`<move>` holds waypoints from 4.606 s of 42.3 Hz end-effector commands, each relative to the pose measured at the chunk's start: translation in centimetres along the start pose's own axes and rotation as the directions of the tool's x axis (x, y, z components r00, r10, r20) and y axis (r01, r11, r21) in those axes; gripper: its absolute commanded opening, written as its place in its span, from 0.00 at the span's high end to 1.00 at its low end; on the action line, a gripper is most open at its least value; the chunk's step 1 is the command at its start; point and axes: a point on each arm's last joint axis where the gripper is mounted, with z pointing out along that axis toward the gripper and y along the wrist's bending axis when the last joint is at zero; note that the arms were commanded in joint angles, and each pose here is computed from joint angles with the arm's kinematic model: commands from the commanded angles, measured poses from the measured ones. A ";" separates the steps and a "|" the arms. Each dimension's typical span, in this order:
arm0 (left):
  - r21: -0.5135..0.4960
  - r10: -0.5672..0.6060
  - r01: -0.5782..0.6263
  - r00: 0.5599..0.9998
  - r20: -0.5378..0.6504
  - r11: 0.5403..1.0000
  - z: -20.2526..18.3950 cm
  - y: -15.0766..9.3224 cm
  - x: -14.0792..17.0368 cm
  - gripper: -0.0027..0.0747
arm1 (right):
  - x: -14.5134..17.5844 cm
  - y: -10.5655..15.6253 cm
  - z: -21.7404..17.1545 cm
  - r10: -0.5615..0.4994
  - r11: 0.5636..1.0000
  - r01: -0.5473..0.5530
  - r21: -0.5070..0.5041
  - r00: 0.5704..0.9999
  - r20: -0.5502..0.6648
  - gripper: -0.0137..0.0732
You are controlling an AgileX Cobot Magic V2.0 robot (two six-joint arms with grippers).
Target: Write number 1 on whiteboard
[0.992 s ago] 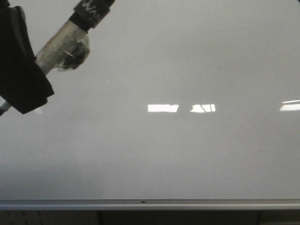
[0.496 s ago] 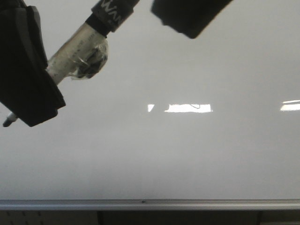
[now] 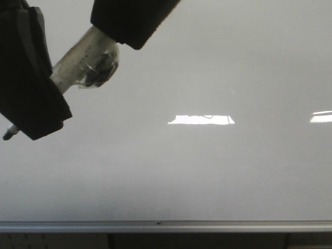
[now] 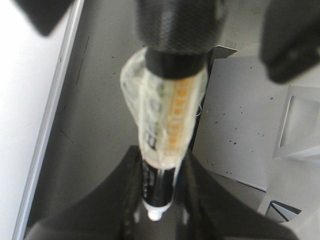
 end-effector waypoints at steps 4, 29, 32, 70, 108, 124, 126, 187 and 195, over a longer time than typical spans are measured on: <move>-0.029 0.014 -0.011 0.996 0.084 1.000 -1.6 -0.4 -0.8 0.99 | -1.0 0.6 -1.7 -0.025 1.000 0.024 0.008 0.998 0.060 0.66; -0.081 0.018 -0.009 0.993 0.116 0.997 -2.5 -0.4 -0.6 0.38 | -0.8 0.6 -1.9 0.043 0.999 -0.044 0.010 0.998 0.040 0.93; -0.152 -0.011 0.033 0.990 0.143 0.988 -3.9 -0.6 -0.1 0.34 | -0.4 0.6 -2.3 0.072 0.997 -0.072 0.037 0.997 0.004 0.93; -0.365 -0.551 0.760 0.644 0.531 0.537 -10.7 2.7 10.1 0.34 | 14.6 4.2 -16.3 0.604 0.161 -0.770 0.617 0.572 0.555 0.93; -0.356 -0.555 0.764 0.639 0.533 0.538 -10.6 2.8 10.1 0.34 | 16.8 1.3 -15.4 0.501 -0.016 -0.745 0.667 0.571 0.650 0.93; -0.356 -0.555 0.764 0.639 0.533 0.538 -10.6 2.8 10.1 0.34 | 15.3 -1.4 -14.3 0.408 0.084 -0.779 0.621 0.596 0.692 0.93; -0.356 -0.555 0.764 0.639 0.533 0.538 -10.6 2.8 10.1 0.34 | 15.2 -1.9 -14.1 0.402 0.095 -0.777 0.622 0.602 0.690 0.93; -0.354 -0.555 0.765 0.638 0.533 0.539 -10.6 2.8 10.0 0.34 | 18.8 -8.6 -16.1 0.457 0.020 -0.783 0.622 0.561 0.690 0.93; -0.354 -0.555 0.765 0.638 0.533 0.539 -10.6 2.8 10.0 0.34 | 18.0 -10.2 -16.9 0.423 0.018 -0.790 0.613 0.561 0.711 0.93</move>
